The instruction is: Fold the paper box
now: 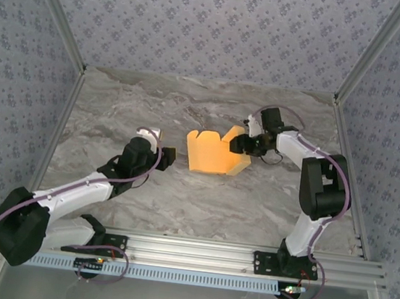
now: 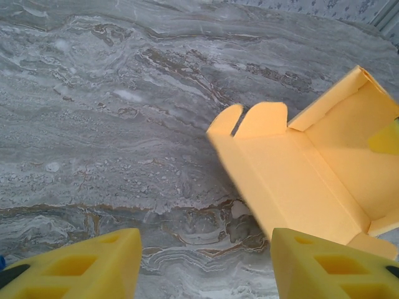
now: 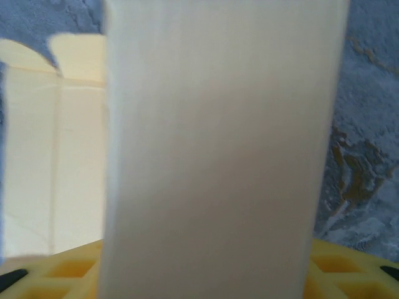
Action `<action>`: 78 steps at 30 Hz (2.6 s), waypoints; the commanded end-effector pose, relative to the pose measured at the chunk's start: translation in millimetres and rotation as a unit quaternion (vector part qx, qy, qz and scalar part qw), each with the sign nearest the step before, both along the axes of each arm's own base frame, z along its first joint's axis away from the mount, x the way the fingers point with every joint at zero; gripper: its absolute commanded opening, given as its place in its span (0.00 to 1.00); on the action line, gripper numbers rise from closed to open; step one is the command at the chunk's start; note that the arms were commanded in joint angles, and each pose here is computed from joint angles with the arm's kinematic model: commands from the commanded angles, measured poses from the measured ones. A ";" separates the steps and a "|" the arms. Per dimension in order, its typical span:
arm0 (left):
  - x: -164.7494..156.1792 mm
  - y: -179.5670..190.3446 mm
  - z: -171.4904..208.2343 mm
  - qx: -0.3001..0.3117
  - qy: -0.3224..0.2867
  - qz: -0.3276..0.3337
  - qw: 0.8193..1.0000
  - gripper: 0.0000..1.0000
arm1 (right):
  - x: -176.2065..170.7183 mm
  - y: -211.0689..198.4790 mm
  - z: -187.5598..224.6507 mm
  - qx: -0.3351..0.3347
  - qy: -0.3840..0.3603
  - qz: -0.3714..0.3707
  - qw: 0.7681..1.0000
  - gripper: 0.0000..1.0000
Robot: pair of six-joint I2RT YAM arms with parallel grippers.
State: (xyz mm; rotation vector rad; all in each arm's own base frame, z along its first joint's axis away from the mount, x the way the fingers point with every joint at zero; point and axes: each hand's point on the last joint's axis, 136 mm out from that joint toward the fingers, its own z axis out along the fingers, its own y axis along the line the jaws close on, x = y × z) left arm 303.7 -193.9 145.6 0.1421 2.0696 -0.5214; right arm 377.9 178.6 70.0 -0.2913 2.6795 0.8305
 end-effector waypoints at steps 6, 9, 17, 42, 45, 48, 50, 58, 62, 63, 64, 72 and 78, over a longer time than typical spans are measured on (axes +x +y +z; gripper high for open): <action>2.3 -4.7 2.4 -0.018 -0.001 -0.004 1.000 0.57 | -5.9 -9.4 1.9 0.090 0.028 -0.055 0.994 0.56; 2.5 -6.7 1.1 -0.021 0.002 -0.007 1.000 0.57 | -6.7 -20.3 -4.2 0.088 0.034 -0.073 0.993 0.62; 7.0 -20.0 1.1 -0.030 0.010 -0.026 0.999 0.57 | -7.6 -33.6 -2.0 0.094 0.025 -0.096 0.991 0.75; 71.5 -155.9 -39.4 -0.228 0.209 -0.147 0.940 0.50 | -8.7 -49.9 -14.5 0.079 0.026 -0.117 0.990 0.67; 76.1 -159.6 -41.9 -0.230 0.212 -0.147 0.938 0.36 | -8.1 -49.9 -11.4 0.080 0.024 -0.118 0.990 0.67; 78.8 -159.7 -40.8 -0.221 0.209 -0.147 0.941 0.26 | -6.2 -50.8 -4.3 0.077 0.016 -0.118 0.990 0.72; 79.0 -157.0 -40.4 -0.200 0.205 -0.148 0.947 0.19 | -4.4 -51.2 3.0 0.076 0.008 -0.120 0.990 0.75; 66.6 -127.7 -19.3 -0.041 0.168 -0.172 0.970 0.07 | 6.3 -67.5 40.3 0.032 -0.046 -0.139 0.989 0.83; 59.2 -109.4 -3.7 0.049 0.153 -0.185 0.970 0.06 | 6.4 -69.4 56.9 0.028 -0.070 -0.141 0.987 0.85; 57.9 -104.8 0.4 0.070 0.148 -0.188 0.968 0.05 | 5.6 -68.6 61.0 0.029 -0.074 -0.140 0.987 0.85; 57.1 -100.3 3.7 0.090 0.145 -0.189 0.967 0.05 | 4.8 -67.6 65.7 0.030 -0.081 -0.138 0.987 0.87; 45.6 -82.7 26.3 0.260 0.110 -0.261 0.923 0.04 | -5.2 -50.6 90.0 -0.011 -0.137 -0.091 0.986 0.84; 35.5 -85.6 24.9 0.319 0.110 -0.325 0.883 0.04 | -9.6 -7.0 62.6 0.000 -0.100 -0.003 0.995 0.72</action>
